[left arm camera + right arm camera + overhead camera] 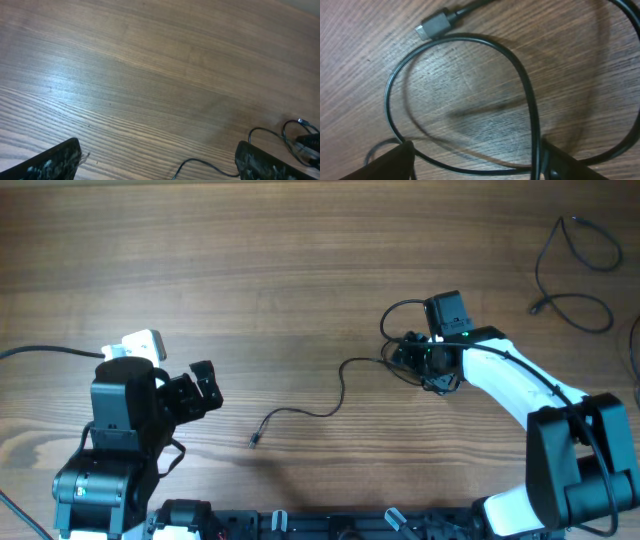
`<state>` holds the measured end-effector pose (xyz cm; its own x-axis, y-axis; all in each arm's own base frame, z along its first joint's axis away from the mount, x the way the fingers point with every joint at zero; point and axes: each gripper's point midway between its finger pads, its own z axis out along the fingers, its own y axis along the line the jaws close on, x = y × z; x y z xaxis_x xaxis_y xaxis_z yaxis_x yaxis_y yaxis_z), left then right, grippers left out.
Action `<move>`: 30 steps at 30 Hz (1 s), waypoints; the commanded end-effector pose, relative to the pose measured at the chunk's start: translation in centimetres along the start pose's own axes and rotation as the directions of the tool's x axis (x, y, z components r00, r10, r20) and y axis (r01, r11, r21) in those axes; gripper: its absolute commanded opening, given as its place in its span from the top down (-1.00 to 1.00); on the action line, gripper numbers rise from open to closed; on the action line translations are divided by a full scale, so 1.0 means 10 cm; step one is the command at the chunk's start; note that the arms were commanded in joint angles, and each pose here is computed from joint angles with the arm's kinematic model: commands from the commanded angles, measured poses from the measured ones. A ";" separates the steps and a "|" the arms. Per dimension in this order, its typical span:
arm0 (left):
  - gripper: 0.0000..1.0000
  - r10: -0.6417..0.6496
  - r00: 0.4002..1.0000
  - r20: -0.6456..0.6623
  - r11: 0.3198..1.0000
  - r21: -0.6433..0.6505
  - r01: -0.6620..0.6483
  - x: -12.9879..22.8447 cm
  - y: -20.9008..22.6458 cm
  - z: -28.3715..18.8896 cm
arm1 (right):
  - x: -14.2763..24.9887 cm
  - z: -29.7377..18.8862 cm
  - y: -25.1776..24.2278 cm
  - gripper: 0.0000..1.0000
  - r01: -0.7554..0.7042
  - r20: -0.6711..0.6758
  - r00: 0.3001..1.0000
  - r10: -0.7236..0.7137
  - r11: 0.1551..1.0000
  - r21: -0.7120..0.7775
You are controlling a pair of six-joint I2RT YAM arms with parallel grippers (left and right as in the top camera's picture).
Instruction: Untangle cables
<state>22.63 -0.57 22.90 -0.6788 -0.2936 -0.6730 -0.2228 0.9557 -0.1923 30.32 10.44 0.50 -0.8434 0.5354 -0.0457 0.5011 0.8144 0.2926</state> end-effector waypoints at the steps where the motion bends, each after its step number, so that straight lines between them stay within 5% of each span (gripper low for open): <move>1: -1.00 -0.010 1.000 0.007 1.000 -0.011 0.010 -0.02 0.02 0.00 | 0.04 0.12 -0.11 -0.06 0.002 -0.014 1.000 -0.002 0.999 0.047; 5: -1.00 -0.010 1.000 0.007 1.000 -0.011 0.010 -0.02 0.02 0.00 | 0.03 0.13 -0.10 0.86 0.003 -0.014 1.000 -0.002 0.999 0.046; 6: -1.00 -0.010 1.000 0.007 1.000 -0.011 0.010 -0.02 0.02 0.00 | 0.04 0.13 -0.10 0.91 0.004 -0.016 1.000 -0.003 0.999 0.045; 10: -1.00 -0.010 1.000 0.007 1.000 -0.011 0.010 -0.02 0.02 0.00 | 0.04 0.11 0.24 0.91 0.130 -0.033 0.990 -0.135 0.983 -0.127; 14: -1.00 -0.010 1.000 0.007 1.000 -0.011 0.010 -0.02 0.02 0.00 | -0.17 -0.03 0.80 0.91 0.340 0.129 0.940 -0.315 0.874 -0.348; 23: -1.00 -0.010 1.000 0.007 1.000 -0.011 0.010 -0.02 0.02 0.00 | -0.60 -0.62 1.02 0.91 0.578 0.334 0.809 -0.483 0.758 -0.304; 26: -1.00 -0.010 1.000 0.007 1.000 -0.011 0.010 -0.02 0.02 0.00 | -0.47 -0.71 0.98 0.45 0.650 0.328 0.756 -0.567 0.710 -0.271; 29: -1.00 -0.010 1.000 0.007 1.000 -0.011 0.010 -0.02 0.02 0.00 | -0.31 -0.62 0.88 -1.00 0.668 0.261 0.743 -0.617 0.705 -0.236; 30: -1.00 -0.010 1.000 0.007 1.000 -0.011 0.010 -0.02 0.02 0.00 | -0.29 -0.59 0.85 -0.99 0.670 0.250 0.741 -0.623 0.712 -0.209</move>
<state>22.64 -0.57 22.90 -0.6785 -0.2940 -0.6732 -0.2230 0.9556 -0.1926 36.42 14.04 8.68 -0.9024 0.0416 -0.4288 -0.1719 0.8779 0.4469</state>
